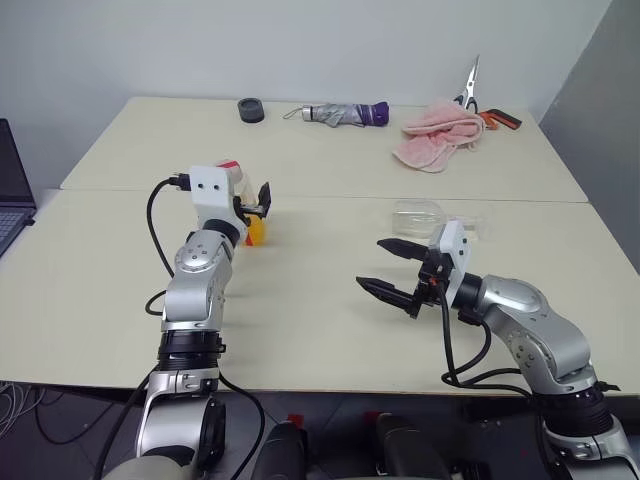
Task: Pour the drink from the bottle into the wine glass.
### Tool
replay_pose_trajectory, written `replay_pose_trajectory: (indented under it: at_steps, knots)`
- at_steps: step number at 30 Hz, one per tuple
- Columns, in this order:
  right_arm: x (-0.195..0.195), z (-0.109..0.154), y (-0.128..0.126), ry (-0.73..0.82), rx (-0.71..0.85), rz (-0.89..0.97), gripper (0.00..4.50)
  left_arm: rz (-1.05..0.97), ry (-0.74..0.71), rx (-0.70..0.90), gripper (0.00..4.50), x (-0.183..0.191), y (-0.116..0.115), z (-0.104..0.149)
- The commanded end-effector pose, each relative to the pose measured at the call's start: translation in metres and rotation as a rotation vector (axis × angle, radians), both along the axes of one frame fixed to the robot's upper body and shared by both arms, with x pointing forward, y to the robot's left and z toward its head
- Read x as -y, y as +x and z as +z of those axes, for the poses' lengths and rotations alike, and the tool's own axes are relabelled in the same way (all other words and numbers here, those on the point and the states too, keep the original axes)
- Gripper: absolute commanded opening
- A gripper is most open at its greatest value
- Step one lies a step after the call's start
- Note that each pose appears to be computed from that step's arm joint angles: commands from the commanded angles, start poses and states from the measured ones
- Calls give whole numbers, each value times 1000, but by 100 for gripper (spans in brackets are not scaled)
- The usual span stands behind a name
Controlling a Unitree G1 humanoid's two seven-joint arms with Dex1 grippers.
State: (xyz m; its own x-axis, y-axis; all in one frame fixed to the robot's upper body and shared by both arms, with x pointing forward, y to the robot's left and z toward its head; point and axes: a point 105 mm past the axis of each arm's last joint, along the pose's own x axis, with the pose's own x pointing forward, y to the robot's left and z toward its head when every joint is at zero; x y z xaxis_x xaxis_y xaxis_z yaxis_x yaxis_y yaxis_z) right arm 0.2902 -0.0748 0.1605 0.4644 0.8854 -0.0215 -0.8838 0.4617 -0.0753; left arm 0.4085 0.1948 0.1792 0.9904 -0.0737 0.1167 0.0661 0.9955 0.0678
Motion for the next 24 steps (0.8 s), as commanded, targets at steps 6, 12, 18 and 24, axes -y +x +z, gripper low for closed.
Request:
replay_pose_trajectory:
  at_steps: [6,12,18,24]
  knots:
    - [-5,16,-2,22,57,23,450,16,12,71,194,-5,-2,18]
    - [-6,18,0,28,72,19,450,-5,34,76,194,-2,-5,16]
    - [-5,24,5,39,138,-25,450,-87,90,96,194,7,-13,19]
    - [-1,26,8,23,199,-70,450,-269,72,124,194,27,-26,26]
